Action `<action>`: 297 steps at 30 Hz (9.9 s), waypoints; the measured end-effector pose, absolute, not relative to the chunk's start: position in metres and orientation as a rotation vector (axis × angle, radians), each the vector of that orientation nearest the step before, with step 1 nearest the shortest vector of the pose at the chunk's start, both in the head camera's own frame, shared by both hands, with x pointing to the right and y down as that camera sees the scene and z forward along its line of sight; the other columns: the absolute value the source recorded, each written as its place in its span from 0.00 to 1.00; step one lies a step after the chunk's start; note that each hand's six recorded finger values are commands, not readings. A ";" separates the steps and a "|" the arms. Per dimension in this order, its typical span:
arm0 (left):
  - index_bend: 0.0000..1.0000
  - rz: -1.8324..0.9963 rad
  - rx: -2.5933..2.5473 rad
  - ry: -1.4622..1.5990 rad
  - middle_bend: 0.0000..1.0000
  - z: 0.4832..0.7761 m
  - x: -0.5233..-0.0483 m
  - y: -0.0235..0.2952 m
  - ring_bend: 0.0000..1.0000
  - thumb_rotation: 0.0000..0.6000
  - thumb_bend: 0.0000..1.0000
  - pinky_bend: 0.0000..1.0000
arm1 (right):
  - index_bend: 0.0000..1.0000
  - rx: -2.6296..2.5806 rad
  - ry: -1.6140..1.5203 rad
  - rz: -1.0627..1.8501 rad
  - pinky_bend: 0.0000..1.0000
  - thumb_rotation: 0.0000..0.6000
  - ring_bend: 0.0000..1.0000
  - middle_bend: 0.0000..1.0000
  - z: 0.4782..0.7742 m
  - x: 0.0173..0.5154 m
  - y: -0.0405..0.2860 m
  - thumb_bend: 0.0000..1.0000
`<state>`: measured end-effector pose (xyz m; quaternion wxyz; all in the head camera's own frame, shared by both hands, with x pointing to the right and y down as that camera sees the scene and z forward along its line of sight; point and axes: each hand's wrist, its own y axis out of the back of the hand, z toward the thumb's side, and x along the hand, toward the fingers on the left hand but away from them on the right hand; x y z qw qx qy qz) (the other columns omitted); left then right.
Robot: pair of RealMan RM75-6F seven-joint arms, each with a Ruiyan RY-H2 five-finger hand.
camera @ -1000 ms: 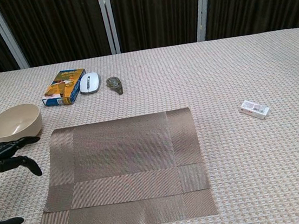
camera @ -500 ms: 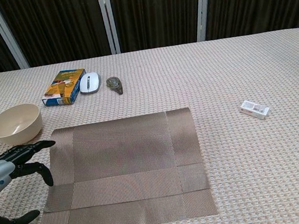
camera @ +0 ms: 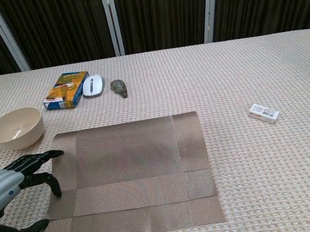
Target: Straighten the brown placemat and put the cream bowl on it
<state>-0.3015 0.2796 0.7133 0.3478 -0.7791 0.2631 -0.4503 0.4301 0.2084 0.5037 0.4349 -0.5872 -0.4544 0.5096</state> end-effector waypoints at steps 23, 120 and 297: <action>0.45 -1.180 -2.034 0.678 0.00 0.721 -0.299 0.279 0.00 1.00 0.41 0.00 | 0.00 -1.468 -1.140 1.266 0.00 1.00 0.00 0.00 0.503 0.431 0.208 0.00; 0.00 -1.596 -1.362 1.119 0.00 0.552 -0.452 0.164 0.00 1.00 0.00 0.00 | 0.01 -1.907 -0.261 1.022 0.00 1.00 0.00 0.00 0.612 0.253 0.240 0.00; 0.35 -1.080 -1.992 0.554 0.00 0.720 -0.239 0.146 0.00 1.00 0.14 0.00 | 0.00 -1.491 -1.194 1.194 0.00 1.00 0.00 0.00 0.541 0.387 0.201 0.00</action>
